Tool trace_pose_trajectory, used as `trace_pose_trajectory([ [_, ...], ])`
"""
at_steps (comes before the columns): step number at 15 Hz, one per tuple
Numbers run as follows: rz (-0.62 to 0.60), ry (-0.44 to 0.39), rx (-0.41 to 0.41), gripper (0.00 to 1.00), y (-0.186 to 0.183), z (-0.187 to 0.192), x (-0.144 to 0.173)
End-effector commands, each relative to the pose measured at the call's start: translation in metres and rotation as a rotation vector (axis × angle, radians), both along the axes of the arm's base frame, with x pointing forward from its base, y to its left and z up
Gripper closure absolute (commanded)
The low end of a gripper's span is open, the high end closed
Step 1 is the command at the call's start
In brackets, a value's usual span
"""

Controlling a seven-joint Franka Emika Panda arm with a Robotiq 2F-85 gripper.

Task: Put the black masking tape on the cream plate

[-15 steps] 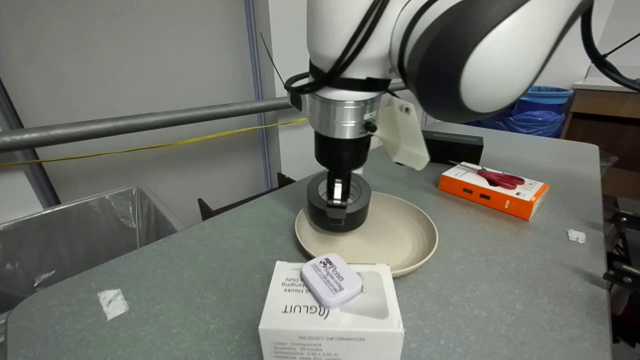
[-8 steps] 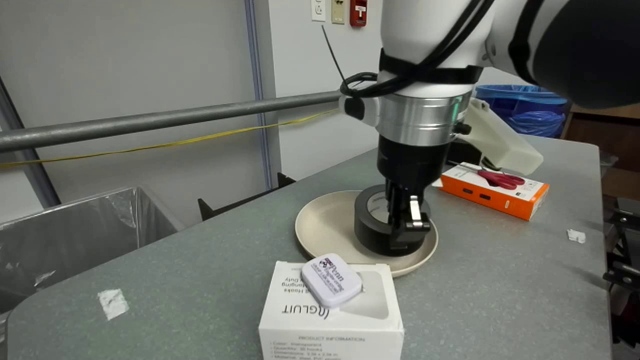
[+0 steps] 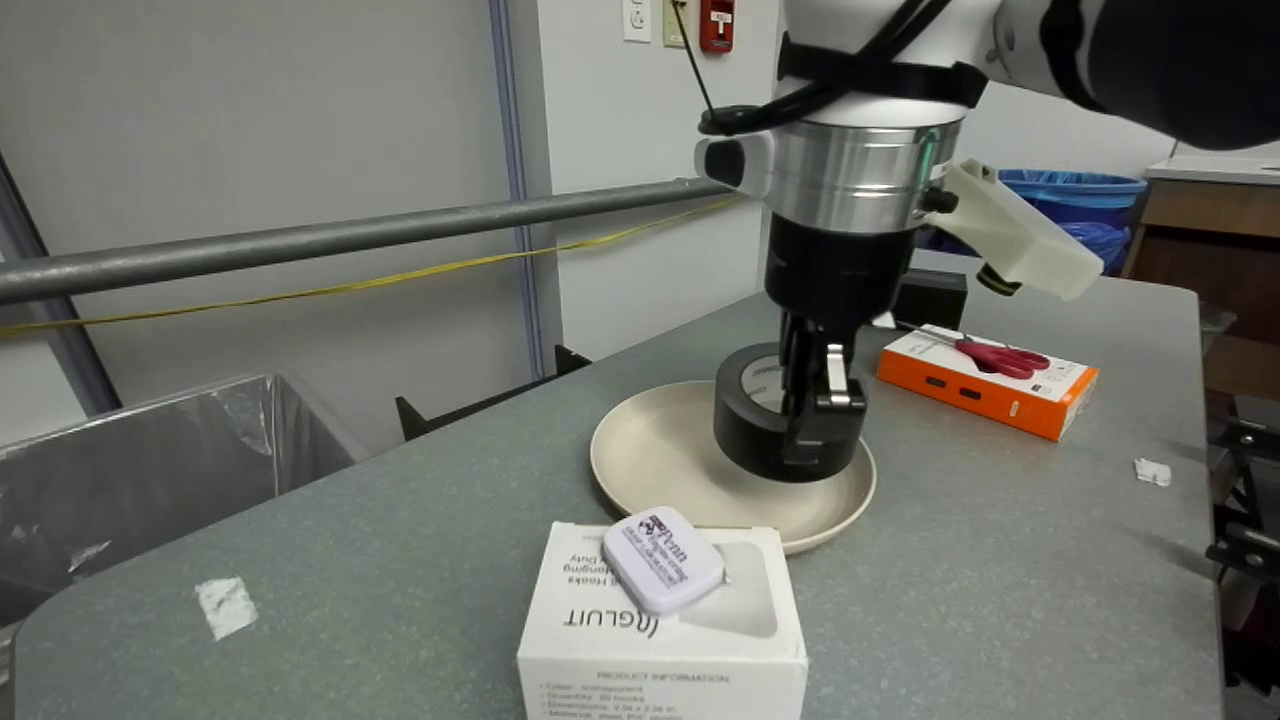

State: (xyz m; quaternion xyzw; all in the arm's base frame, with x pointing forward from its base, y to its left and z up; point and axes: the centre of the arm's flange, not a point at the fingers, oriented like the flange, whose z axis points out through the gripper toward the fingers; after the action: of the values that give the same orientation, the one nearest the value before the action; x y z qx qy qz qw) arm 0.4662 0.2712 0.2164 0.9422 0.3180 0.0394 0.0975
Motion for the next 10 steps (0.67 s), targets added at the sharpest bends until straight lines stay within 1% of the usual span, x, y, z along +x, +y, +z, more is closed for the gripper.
trace_pose_trajectory([
  [1,-0.020,-0.017,0.016,0.94,-0.003,0.002,0.022],
  [6,0.005,-0.015,-0.011,0.94,0.000,-0.013,0.053],
  [10,-0.006,-0.014,-0.029,0.94,0.000,-0.029,0.076],
])
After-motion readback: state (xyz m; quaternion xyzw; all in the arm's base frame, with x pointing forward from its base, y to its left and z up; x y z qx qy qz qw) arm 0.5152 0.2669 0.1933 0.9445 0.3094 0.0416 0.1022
